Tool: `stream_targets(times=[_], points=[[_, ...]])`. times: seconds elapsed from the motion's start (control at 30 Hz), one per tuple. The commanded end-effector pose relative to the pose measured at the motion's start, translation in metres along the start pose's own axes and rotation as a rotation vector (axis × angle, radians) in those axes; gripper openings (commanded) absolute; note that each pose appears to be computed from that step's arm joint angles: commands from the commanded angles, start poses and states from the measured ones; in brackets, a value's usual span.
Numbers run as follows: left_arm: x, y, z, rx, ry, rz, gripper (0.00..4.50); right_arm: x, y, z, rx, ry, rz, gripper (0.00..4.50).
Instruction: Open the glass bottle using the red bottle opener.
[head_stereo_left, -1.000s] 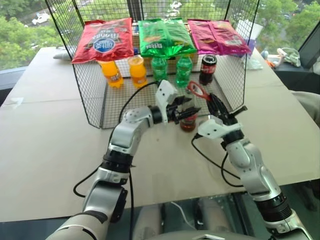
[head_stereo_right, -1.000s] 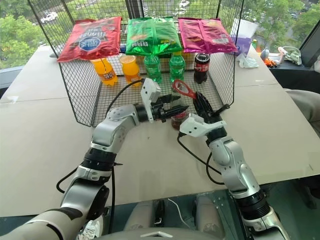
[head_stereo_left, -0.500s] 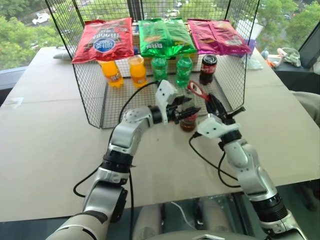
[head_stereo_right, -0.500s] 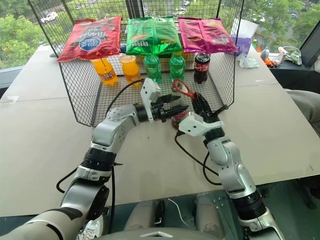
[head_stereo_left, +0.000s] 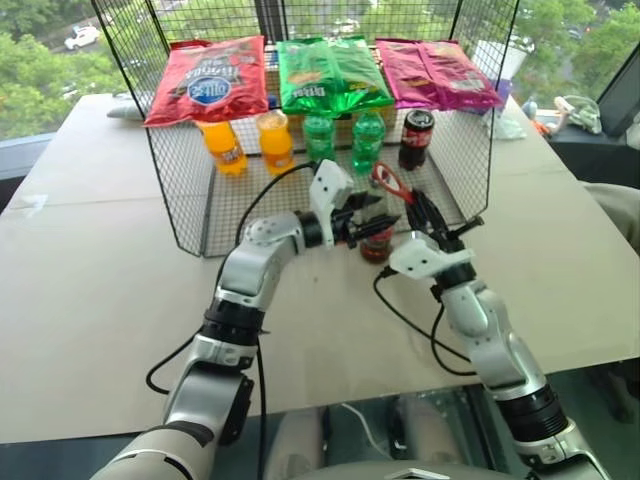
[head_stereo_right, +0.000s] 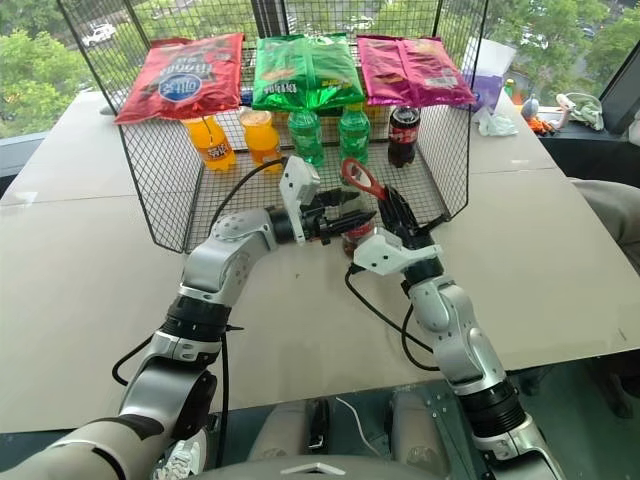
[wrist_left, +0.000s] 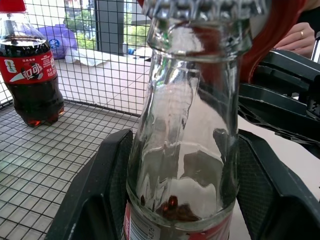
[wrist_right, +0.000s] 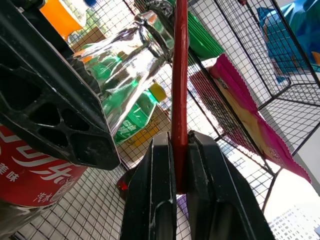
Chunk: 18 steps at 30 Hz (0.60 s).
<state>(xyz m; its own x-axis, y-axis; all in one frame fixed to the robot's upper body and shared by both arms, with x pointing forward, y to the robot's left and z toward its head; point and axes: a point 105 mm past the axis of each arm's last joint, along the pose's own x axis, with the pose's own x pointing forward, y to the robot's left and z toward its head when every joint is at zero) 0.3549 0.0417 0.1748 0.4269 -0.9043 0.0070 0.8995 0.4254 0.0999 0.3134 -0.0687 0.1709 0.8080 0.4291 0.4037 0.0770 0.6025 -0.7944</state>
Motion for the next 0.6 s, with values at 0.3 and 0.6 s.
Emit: stream_targets(times=[0.3,0.6], points=[[0.002,-0.002,0.013,0.054,-0.038,-0.024,2.29,-0.02,-0.024,-0.029,-0.303,-0.045,0.293,0.0],[0.002,-0.001,0.012,0.053,-0.048,-0.027,2.29,-0.008,-0.088,-0.023,-0.313,-0.072,0.348,0.0]])
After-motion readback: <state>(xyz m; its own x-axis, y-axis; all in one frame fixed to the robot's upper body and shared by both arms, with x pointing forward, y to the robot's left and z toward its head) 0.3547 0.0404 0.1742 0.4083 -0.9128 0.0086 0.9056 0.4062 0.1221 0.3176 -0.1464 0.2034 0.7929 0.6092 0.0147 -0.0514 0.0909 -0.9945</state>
